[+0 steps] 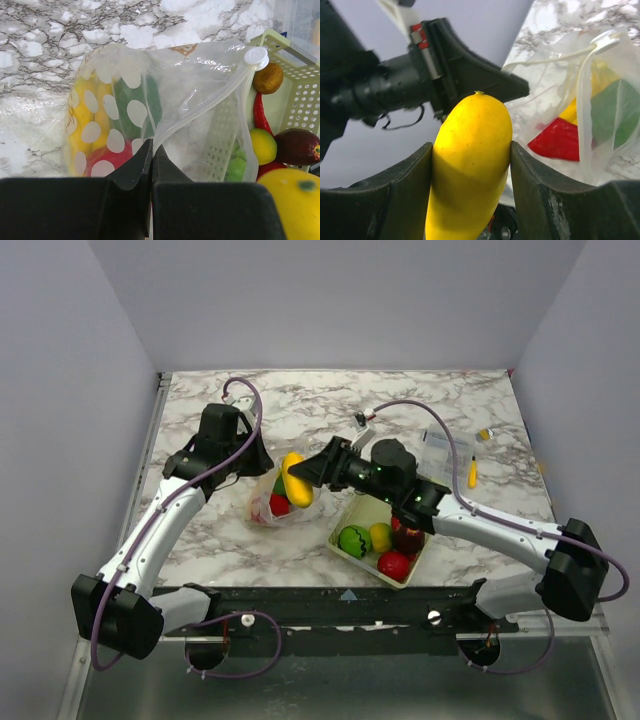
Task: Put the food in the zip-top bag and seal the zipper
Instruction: Place the fake fruit in the zipper food storage bag.
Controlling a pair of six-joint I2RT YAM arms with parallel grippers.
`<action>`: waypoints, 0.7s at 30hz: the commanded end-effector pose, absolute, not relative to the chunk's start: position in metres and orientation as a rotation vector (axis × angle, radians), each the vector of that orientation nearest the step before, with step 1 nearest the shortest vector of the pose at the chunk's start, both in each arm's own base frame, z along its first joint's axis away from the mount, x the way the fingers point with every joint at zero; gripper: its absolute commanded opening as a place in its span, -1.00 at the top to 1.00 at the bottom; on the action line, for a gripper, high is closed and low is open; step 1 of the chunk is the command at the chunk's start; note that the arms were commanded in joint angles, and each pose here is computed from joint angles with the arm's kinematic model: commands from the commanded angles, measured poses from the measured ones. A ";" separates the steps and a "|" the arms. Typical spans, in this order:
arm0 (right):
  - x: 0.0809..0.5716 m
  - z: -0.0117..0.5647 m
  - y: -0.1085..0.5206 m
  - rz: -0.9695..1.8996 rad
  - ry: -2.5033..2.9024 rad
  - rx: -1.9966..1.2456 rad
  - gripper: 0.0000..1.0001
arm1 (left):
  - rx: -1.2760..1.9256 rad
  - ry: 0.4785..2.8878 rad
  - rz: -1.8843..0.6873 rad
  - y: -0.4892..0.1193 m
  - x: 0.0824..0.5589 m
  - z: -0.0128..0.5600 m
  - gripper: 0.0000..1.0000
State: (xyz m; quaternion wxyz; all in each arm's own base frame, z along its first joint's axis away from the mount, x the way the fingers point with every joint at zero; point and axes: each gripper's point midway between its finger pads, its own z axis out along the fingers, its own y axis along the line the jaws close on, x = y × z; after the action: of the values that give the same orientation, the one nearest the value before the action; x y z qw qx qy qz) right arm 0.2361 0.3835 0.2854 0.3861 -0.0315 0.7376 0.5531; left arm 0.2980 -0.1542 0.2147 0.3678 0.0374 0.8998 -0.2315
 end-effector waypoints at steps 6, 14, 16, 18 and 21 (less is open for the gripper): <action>0.282 0.248 0.391 1.025 2.060 0.204 0.99 | 0.113 2.259 -0.627 -0.157 0.295 0.227 1.00; 0.285 0.215 0.390 0.835 2.085 0.269 0.94 | 0.127 2.224 -0.690 -0.161 0.292 0.235 1.00; 0.287 0.207 0.390 0.798 2.084 0.280 0.92 | 0.157 2.202 -0.750 -0.169 0.289 0.241 1.00; 0.290 0.201 0.391 0.762 2.077 0.282 0.88 | 0.171 2.189 -0.784 -0.173 0.287 0.242 1.00; 0.294 0.201 0.393 0.719 2.041 0.278 0.86 | 0.168 2.200 -0.784 -0.173 0.287 0.240 1.00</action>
State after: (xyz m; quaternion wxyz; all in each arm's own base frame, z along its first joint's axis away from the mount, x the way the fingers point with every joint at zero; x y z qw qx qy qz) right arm 0.2808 0.4004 0.2055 0.4198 0.0907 0.8371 0.3388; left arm 0.2913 -0.1644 0.2300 0.3838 0.0539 0.8797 -0.2757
